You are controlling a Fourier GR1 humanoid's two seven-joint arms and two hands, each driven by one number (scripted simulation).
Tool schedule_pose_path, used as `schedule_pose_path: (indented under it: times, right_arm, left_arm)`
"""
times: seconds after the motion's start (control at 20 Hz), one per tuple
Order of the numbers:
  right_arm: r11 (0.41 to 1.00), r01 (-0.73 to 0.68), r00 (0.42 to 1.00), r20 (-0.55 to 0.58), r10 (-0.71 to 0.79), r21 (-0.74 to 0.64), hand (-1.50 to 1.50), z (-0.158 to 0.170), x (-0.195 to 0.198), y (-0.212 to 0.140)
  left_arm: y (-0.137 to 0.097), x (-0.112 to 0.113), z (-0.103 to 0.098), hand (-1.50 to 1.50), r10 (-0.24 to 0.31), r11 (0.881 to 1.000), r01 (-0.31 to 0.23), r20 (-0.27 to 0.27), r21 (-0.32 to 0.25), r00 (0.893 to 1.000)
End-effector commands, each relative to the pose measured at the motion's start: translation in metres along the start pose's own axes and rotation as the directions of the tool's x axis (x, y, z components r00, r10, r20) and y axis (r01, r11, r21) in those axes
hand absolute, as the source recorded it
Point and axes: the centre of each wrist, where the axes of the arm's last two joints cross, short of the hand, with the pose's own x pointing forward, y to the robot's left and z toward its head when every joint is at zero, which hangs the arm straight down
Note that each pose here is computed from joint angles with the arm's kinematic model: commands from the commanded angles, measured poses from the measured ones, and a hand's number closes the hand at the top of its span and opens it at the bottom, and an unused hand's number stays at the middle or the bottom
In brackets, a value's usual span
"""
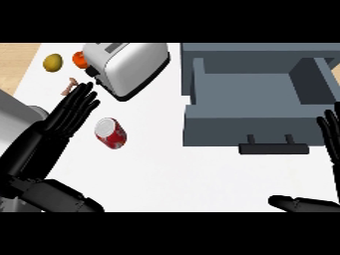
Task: Pick up the can, place it into the drawer and close the drawer
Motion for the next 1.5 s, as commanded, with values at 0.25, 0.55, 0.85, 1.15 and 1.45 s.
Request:
schedule_pose_path:
  times: [0.25,0.55,0.85,1.15,1.45]
  right_arm:
    - [1.0,-0.015,1.0,-0.006,0.015,-0.007,-1.5,0.016,-0.016,-0.011]
    - [1.0,0.002,1.0,-0.01,-0.002,-0.005,-1.5,0.021,-0.028,-0.024]
    - [1.0,-0.008,1.0,-0.024,0.008,-0.008,-1.5,0.025,-0.025,-0.036]
    - [1.0,-0.016,1.0,-0.017,0.016,-0.001,-1.5,0.026,-0.023,-0.036]
    - [1.0,-0.017,1.0,0.001,0.017,-0.011,-1.5,0.02,-0.035,-0.042]
  left_arm:
    - [0.033,-0.009,0.006,-1.5,0.042,0.998,-0.039,-0.041,0.058,0.998]
    - [0.003,-0.045,-0.001,-1.5,0.019,0.998,-0.016,-0.057,0.059,0.998]
    - [0.024,-0.053,-0.006,-1.5,0.017,0.999,-0.013,-0.084,0.052,0.996]
    - [0.029,-0.083,-0.017,-1.5,0.014,0.997,-0.007,-0.087,0.079,0.996]
    - [0.013,-0.116,-0.016,-1.5,0.015,0.996,-0.004,-0.11,0.094,0.994]
